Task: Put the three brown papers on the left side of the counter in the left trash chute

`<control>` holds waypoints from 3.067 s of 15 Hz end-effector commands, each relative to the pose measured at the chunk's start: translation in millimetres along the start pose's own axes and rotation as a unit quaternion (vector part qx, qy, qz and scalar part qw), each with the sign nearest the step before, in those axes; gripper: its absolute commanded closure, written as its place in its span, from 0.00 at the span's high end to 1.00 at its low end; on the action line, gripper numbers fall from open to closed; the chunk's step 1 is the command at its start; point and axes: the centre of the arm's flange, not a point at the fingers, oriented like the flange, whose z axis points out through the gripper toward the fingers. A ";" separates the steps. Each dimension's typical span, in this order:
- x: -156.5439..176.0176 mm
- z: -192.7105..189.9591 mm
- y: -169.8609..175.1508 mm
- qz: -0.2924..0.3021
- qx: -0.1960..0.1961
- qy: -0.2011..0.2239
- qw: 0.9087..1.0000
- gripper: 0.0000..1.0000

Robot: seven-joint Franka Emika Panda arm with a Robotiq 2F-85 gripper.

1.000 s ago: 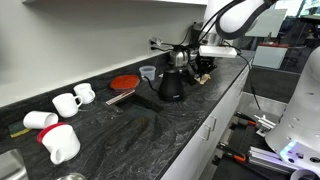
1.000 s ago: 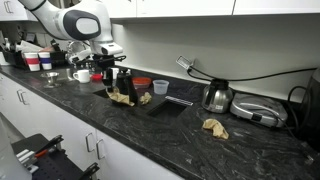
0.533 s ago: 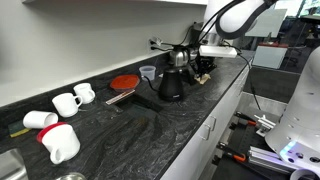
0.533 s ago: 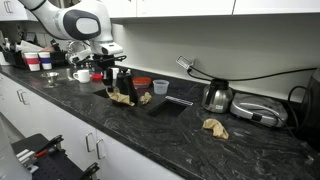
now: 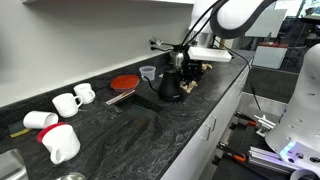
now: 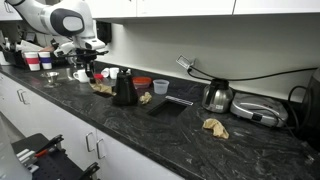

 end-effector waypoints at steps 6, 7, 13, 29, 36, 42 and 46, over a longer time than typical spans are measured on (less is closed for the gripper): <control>-40.7 23.9 -155.8 -0.131 0.109 -0.089 0.981 0.00; -41.4 32.1 -170.4 -0.148 0.111 -0.103 0.977 0.00; 2.6 94.3 -207.7 -0.191 0.106 -0.118 0.969 0.00; 94.4 121.3 -181.1 -0.183 0.063 -0.128 0.973 0.68; 95.4 86.1 -164.8 -0.175 0.018 -0.137 0.975 1.00; 60.6 57.5 -141.4 -0.186 -0.018 -0.210 0.960 1.00; 40.6 30.9 -126.0 -0.123 -0.014 -0.174 0.977 1.00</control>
